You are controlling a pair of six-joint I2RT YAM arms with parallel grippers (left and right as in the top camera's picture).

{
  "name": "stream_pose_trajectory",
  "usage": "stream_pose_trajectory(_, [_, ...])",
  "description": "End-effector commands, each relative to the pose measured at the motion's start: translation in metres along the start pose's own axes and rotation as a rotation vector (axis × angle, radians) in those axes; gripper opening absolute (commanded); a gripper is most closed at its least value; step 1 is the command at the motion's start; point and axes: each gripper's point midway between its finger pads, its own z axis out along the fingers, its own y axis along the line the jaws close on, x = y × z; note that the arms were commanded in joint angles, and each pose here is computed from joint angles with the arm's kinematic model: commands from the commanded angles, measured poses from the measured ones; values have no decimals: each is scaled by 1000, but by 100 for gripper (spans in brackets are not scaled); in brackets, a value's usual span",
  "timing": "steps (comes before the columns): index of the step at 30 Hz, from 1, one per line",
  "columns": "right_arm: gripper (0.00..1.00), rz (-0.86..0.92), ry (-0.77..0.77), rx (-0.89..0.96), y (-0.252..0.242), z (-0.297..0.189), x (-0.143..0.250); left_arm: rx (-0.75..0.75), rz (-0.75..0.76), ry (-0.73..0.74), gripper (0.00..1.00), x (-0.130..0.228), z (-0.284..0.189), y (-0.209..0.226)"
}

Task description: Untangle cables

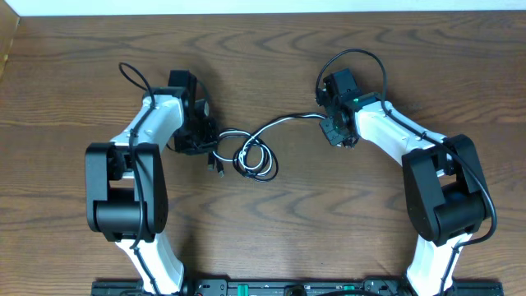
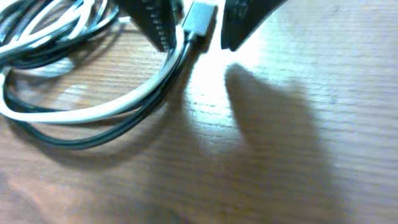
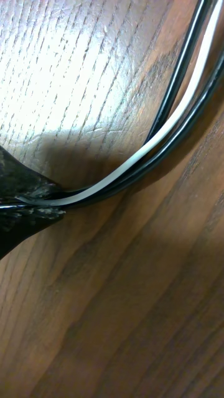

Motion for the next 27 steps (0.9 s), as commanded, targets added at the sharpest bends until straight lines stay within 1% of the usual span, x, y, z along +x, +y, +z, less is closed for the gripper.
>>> stream_pose_trajectory(1, [1,-8,90,-43,11,25,27,-21,12,-69,38,-9,-32,-2])
stream_pose_trajectory(4, [1,-8,89,-44,12,25,27,-21,-10,-38,50,4,-39,-2])
stream_pose_trajectory(6, [2,-8,89,-43,12,25,27,-24,-35,0,52,13,-39,-2])
stream_pose_trajectory(11, [2,-8,88,-43,12,25,27,46,-39,98,49,36,-38,-18])
stream_pose_trajectory(14, [2,-8,89,-43,12,25,27,44,-68,125,50,45,-35,-26])
stream_pose_trajectory(17, [2,-8,89,-43,11,25,27,25,-154,156,46,56,-29,-33])
stream_pose_trajectory(23, [2,-8,90,-44,12,25,27,-48,-389,228,46,88,-7,-41])
stream_pose_trajectory(27, [3,-8,89,-44,12,25,27,-73,-486,231,46,100,6,-46])
